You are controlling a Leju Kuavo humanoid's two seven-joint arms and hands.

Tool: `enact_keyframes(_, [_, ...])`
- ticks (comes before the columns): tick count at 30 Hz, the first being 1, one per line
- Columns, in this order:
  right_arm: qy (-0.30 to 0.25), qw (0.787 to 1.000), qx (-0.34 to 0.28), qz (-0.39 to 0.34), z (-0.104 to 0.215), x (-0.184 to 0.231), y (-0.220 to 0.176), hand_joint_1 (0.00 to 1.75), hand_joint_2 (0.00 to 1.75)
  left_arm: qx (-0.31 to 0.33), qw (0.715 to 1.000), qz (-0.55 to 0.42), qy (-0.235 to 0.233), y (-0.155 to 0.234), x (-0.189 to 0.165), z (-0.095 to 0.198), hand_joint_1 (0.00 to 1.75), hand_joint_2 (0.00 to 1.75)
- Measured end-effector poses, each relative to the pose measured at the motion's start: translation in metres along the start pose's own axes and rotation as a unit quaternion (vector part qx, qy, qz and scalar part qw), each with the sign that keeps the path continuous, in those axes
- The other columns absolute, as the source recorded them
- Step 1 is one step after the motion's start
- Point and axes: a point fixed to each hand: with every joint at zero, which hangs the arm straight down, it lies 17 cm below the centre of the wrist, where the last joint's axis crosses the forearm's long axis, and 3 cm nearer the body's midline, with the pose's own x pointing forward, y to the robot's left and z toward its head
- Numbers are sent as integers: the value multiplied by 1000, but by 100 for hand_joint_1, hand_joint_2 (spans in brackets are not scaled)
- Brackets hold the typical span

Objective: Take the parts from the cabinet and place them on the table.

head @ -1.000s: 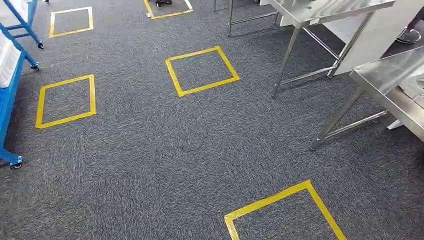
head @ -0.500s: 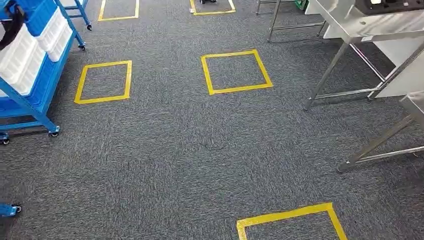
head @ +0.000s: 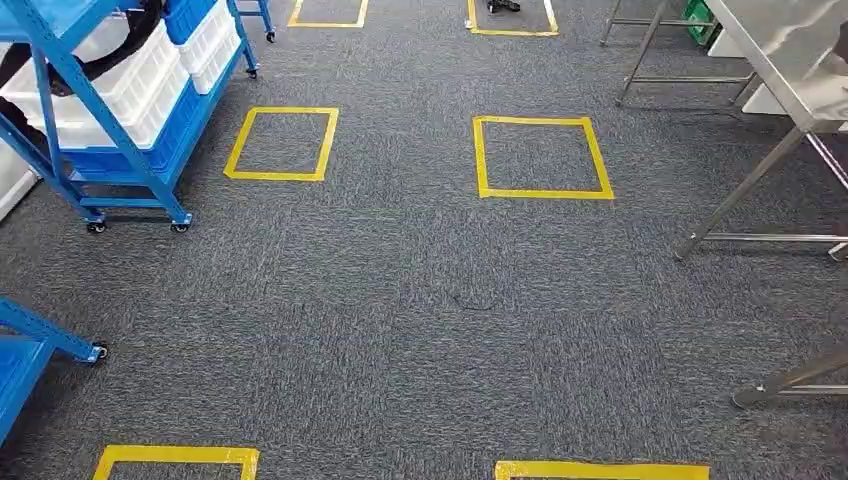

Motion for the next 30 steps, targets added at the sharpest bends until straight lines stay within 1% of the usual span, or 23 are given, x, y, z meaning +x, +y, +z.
enact_keyframes(12, [-1, 1000, 9, 4, 0, -4, 3, 0, 0, 6, 1000, -9, -2, 4, 0, -1, 0, 0])
enact_keyframes(15, [-8, 1000, 8, 5, 0, 5, 3, 0, 0, 6, 1000, -12, -1, 4, 0, -1, 0, 0])
enact_keyframes(27, [-3, 1000, 15, 10, 1, -5, 6, 0, 0, 3, 1000, -18, -3, 1, 2, -1, 0, 0])
enact_keyframes(30, [-9, 1000, 14, 10, 1, 4, 4, 0, 0, 1, 1000, -19, -3, 0, 2, 0, 0, 0])
